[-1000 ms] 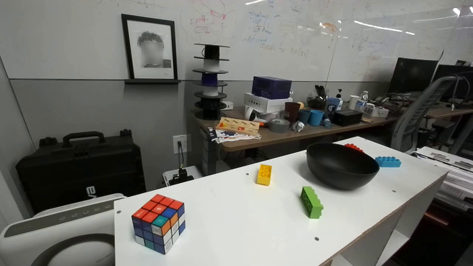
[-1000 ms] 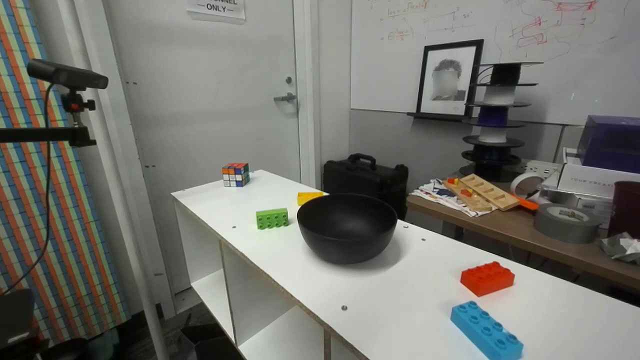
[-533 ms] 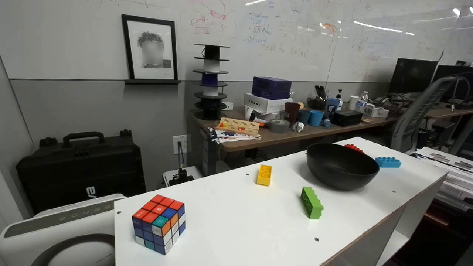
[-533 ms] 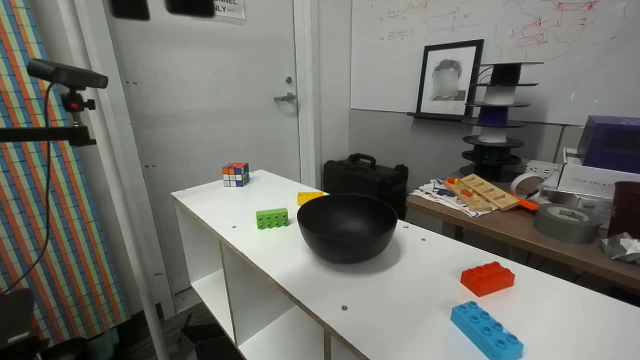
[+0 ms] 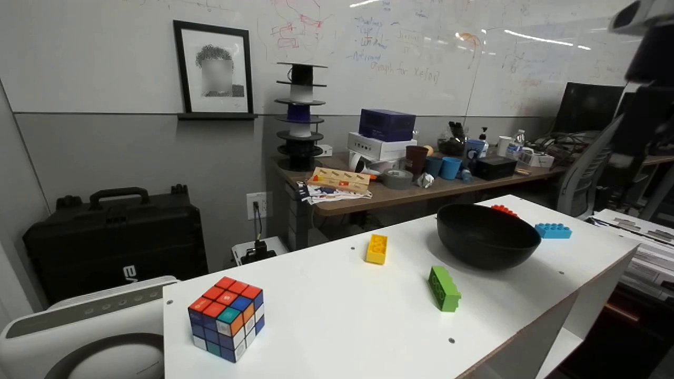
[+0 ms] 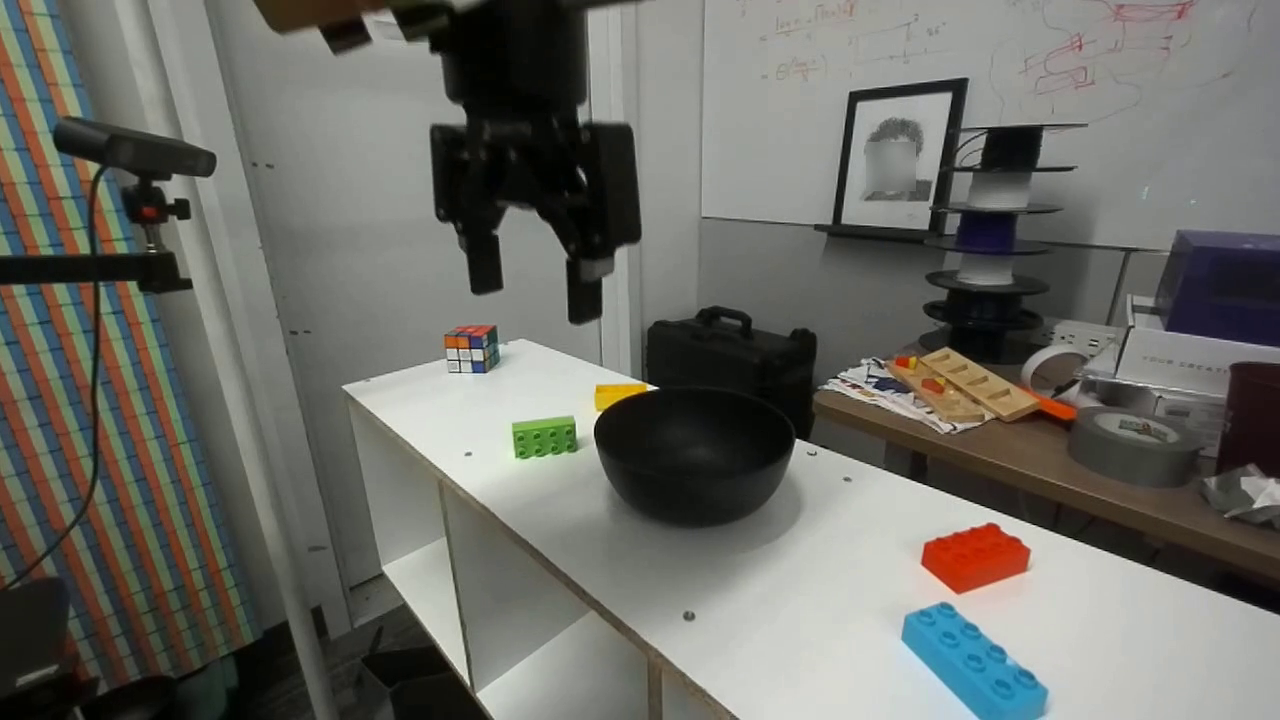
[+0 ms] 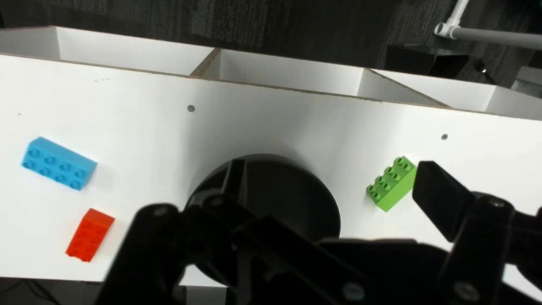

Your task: Put the blocks on the counter in the bowl

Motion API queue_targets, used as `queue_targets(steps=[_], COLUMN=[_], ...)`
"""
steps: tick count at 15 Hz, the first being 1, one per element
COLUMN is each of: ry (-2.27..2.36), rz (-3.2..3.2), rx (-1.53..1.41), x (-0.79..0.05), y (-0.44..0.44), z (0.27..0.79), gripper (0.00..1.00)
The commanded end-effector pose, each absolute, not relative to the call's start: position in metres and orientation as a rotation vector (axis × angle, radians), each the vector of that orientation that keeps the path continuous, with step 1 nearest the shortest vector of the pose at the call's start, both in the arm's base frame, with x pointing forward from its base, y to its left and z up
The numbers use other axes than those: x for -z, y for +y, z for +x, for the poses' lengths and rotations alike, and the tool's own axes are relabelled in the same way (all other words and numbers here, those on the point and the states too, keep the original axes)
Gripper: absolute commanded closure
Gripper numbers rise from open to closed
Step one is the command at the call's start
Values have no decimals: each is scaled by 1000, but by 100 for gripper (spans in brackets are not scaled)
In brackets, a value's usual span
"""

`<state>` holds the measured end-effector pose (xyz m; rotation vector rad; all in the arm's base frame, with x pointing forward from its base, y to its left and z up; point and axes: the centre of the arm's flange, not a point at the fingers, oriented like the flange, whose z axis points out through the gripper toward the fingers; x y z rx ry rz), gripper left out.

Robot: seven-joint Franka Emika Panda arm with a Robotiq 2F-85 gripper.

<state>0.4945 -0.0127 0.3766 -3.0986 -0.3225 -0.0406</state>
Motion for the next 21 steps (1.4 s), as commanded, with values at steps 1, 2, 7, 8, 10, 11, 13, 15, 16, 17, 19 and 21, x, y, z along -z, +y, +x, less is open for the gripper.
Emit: queue_targets(steps=[1,2,7,8,10,11,13,15,16,17,19,21], ry=[-240,-224,-140,-126,-88,-75,-57,-81,-97,-119,-132,-140], rz=[-3068,-3067,-3090,-3095,-3105,-3109,-3133,-3145,-3153,-3154,-3144,-3143], rx=[51,51,5,-6,-22,-32,-2,-15,1,9,-10,-43], x=[-329,-318,-291,-287,-277,-272,-256,-240,-232,-226,-216,-208], y=[26,41,105,113,122,125,125,125,127,129,135,139], z=[548,551,555,557,561,562,569,575,578,581,583,582], gripper=[0,0,0,0,0,0,0,0,0,0,0,0])
